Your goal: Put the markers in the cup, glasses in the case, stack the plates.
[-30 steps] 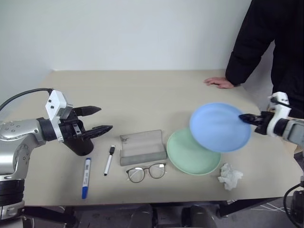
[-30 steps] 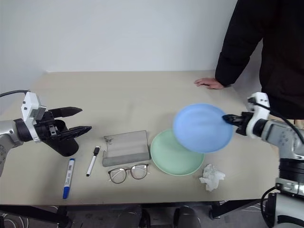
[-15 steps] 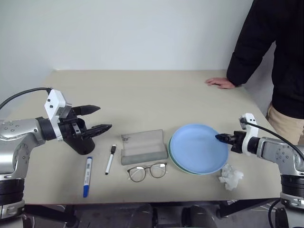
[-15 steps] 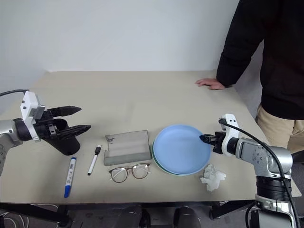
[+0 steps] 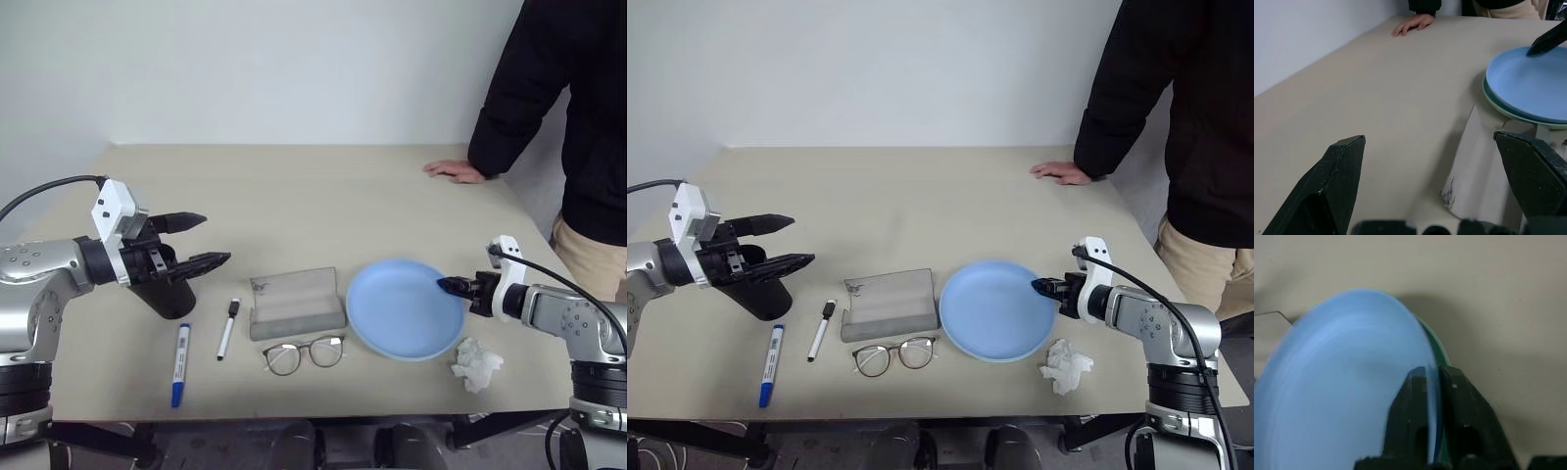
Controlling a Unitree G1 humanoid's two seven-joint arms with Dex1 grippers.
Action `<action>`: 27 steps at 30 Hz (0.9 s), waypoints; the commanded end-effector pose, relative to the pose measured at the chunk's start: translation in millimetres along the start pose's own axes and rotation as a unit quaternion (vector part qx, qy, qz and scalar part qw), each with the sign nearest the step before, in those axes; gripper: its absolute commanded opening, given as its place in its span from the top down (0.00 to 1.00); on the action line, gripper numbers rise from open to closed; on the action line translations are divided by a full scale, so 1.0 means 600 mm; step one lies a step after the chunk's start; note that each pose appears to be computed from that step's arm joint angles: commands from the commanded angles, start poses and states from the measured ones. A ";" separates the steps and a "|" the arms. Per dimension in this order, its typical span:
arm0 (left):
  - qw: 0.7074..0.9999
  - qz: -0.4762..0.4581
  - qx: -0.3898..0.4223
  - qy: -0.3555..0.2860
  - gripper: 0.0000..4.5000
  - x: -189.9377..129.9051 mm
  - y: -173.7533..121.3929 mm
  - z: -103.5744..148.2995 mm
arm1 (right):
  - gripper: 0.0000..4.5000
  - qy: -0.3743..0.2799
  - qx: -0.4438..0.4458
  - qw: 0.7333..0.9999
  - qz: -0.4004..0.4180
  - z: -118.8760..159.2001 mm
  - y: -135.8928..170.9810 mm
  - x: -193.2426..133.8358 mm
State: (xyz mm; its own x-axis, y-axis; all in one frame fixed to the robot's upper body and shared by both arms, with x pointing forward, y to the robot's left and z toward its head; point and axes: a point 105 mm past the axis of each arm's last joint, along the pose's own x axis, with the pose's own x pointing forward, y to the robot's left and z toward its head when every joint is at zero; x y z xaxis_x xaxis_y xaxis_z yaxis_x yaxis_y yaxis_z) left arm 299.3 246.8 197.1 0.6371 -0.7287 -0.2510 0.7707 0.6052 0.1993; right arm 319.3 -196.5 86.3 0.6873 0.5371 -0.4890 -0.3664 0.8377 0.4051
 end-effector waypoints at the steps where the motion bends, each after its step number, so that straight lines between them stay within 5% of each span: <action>1: 1.000 0.005 0.025 -0.014 0.00 0.000 0.005 0.022 | 0.61 -0.014 -0.005 1.000 0.006 0.019 0.010 0.000; 9: 1.000 0.002 0.026 -0.015 0.00 0.003 0.006 0.024 | 0.00 -0.058 -0.053 0.997 0.027 0.079 0.012 -0.054; 16: 1.000 -0.002 0.027 -0.014 0.00 0.006 0.009 0.025 | 0.00 -0.058 -0.154 0.985 0.044 0.117 0.010 -0.136; 27: 1.000 -0.007 0.021 -0.006 0.00 0.008 0.010 0.014 | 0.00 0.066 -0.318 0.944 0.050 0.035 0.015 -0.173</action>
State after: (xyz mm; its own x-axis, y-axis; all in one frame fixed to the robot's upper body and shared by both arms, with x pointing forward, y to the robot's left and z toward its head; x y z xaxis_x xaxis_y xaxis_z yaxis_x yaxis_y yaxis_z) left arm 306.7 246.2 196.5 0.6265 -0.7384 -0.2496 0.7794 0.5972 0.1895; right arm 259.9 -255.0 148.8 0.5672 0.5803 -0.5844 -0.7203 0.6936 -0.0104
